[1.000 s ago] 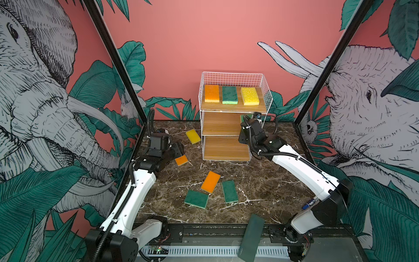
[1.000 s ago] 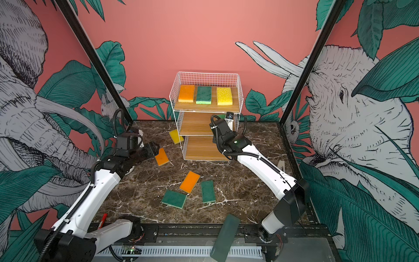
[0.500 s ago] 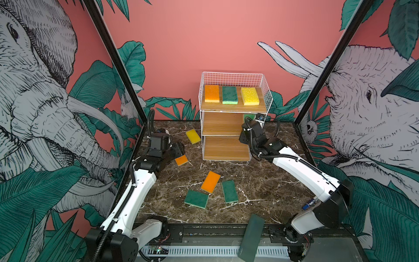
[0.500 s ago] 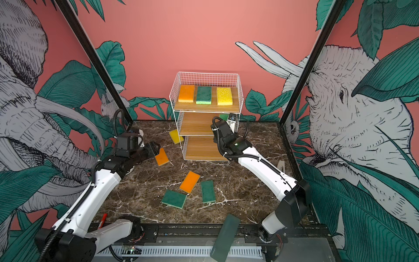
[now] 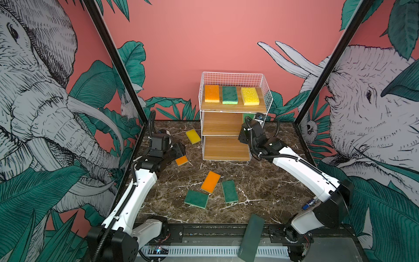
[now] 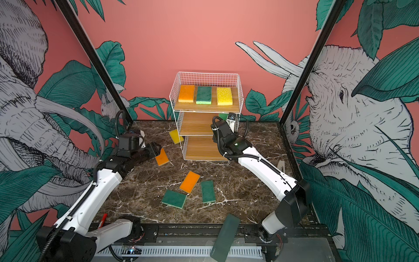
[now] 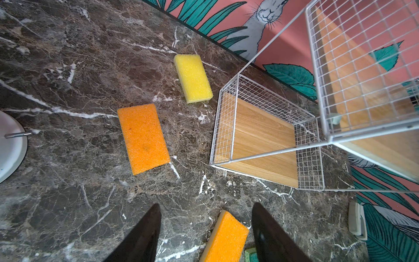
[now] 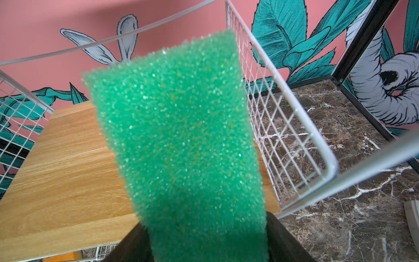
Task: Arrange cleaning sponges on a shelf
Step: Place the cleaning sponge at the shelf.
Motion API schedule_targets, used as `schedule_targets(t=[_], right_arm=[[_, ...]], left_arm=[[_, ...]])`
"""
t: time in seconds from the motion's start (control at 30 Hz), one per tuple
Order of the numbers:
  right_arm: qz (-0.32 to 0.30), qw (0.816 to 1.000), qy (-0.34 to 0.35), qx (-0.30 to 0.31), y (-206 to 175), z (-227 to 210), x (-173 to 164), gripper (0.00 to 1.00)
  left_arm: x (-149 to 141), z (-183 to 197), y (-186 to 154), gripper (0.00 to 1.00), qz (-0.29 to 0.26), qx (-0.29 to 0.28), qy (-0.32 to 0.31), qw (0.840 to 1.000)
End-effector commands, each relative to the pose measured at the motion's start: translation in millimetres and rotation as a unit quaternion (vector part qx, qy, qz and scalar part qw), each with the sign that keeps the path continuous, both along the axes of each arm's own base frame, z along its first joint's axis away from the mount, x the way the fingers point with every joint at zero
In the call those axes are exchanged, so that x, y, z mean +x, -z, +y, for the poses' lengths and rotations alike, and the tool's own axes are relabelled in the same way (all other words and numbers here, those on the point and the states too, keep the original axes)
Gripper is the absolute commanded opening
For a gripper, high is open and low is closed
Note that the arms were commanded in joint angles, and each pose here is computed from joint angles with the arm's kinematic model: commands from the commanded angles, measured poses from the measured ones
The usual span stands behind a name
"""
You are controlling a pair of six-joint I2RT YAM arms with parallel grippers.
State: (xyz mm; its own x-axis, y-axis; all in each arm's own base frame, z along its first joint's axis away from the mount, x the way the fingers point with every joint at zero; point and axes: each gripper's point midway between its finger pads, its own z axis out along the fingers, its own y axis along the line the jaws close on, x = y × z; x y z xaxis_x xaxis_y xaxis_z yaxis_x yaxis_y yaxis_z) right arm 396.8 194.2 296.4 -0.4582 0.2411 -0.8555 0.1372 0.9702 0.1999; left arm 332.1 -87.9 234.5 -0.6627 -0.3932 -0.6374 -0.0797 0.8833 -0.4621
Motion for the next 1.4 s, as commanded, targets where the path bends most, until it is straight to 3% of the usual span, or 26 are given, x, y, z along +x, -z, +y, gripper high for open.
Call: schedule_targets(t=[0.0,0.63,0.83,1.1,1.27,1.37], right_arm=[[-0.018,1.0,0.011,0.006,-10.8,-3.0,5.1,0.72],[-0.015,1.0,0.001,-0.001,-13.9,0.1,4.7,0.78],[-0.021,0.999,-0.004,-0.029,-22.9,0.6,-5.8,0.78],[-0.021,0.999,-0.017,-0.021,-25.7,-0.1,-27.7,0.79],[-0.015,1.0,-0.019,0.001,-25.2,-8.5,-49.3,0.77],[-0.005,1.0,-0.021,0.01,-21.8,-14.7,-60.3,0.69]], left_arm=[[0.5,0.3,0.1,0.65,-0.003,-0.007,-0.004,1.0],[-2.4,0.8,1.2,0.65,0.0,-0.01,-0.005,1.0],[-4.5,1.0,-0.5,0.65,-0.002,-0.011,-0.005,1.0],[-10.9,2.6,-7.5,0.65,-0.009,-0.009,-0.004,1.0],[-13.8,2.7,-8.1,0.65,-0.009,-0.013,-0.005,1.0],[-16.2,3.6,-7.2,0.65,-0.012,-0.018,-0.008,1.0]])
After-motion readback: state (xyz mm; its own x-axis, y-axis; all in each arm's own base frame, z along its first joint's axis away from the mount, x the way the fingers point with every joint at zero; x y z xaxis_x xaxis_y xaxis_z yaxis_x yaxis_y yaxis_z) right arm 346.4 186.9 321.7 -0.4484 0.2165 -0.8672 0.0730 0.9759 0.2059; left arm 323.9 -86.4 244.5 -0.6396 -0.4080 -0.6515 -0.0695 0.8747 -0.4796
